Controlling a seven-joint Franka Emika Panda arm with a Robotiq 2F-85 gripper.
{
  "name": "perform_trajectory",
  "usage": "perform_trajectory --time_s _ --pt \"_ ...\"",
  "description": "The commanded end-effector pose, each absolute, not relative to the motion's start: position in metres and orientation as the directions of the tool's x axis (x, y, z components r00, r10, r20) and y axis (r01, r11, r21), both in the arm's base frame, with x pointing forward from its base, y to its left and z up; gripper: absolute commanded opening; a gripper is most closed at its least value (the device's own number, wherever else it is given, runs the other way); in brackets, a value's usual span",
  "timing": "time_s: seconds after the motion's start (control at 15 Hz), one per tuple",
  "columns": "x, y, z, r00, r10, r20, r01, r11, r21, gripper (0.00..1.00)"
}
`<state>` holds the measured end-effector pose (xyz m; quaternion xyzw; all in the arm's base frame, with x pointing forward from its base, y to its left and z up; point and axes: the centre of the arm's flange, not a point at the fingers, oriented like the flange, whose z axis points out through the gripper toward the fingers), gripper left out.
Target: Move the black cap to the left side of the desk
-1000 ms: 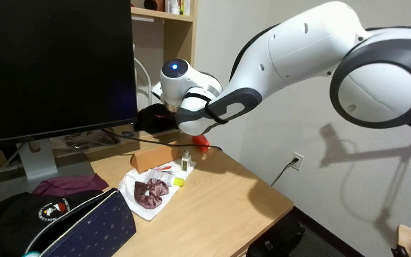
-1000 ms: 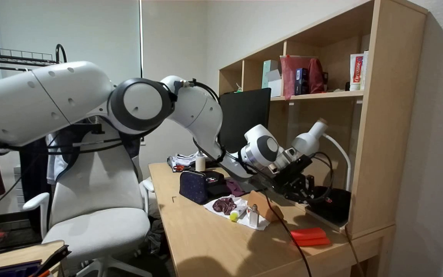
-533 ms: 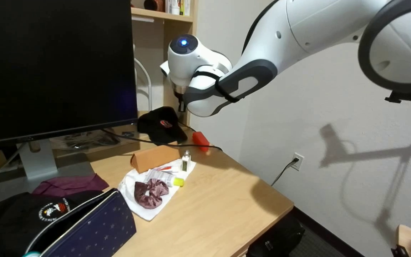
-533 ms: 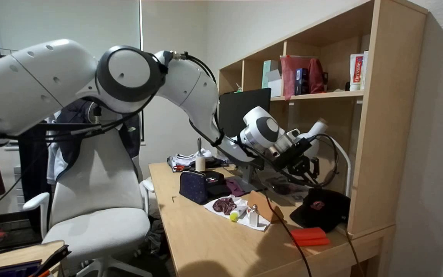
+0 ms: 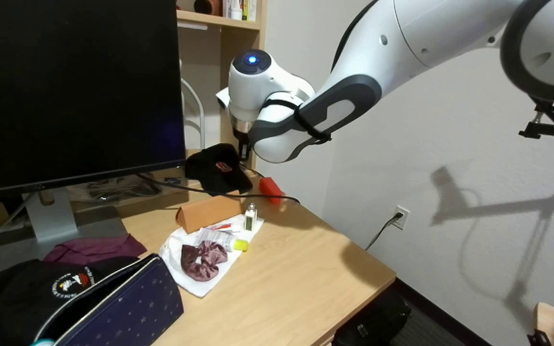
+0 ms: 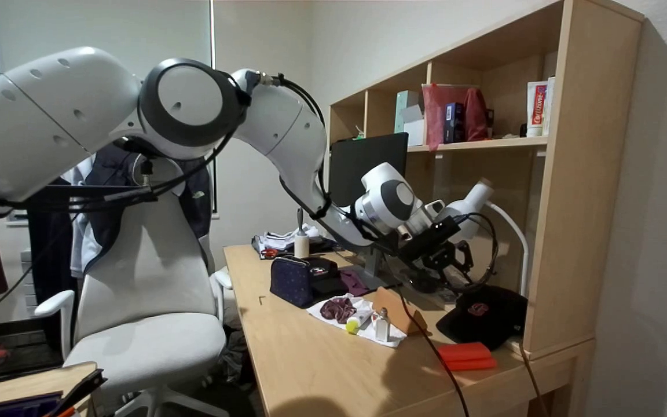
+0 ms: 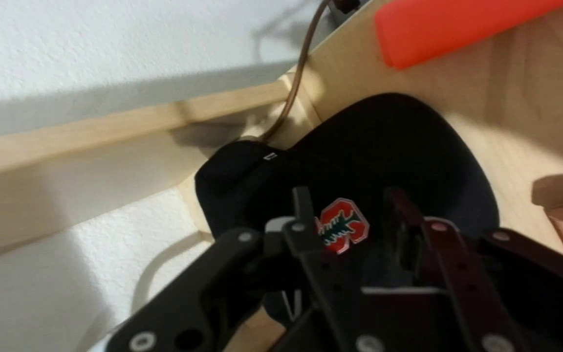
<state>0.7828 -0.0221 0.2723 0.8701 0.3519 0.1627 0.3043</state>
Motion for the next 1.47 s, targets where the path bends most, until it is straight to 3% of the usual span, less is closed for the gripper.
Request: perform_trajectory --time_s 0.0,0.2,0.33,1.4 --pt "0.794 -0.024 0.243 0.644 0.763 0.056 0.603 -0.552 0.575 0.73" --pt "0.796 -0.023 0.213 0.619 0.785 0.010 0.652 -0.521 0.551 0.94" --pt "0.798 -0.024 0.192 0.597 0.802 -0.019 0.682 -0.495 0.539 0.99" --pt "0.829 -0.021 0.137 0.572 0.785 -0.237 0.686 -0.300 0.663 1.00"
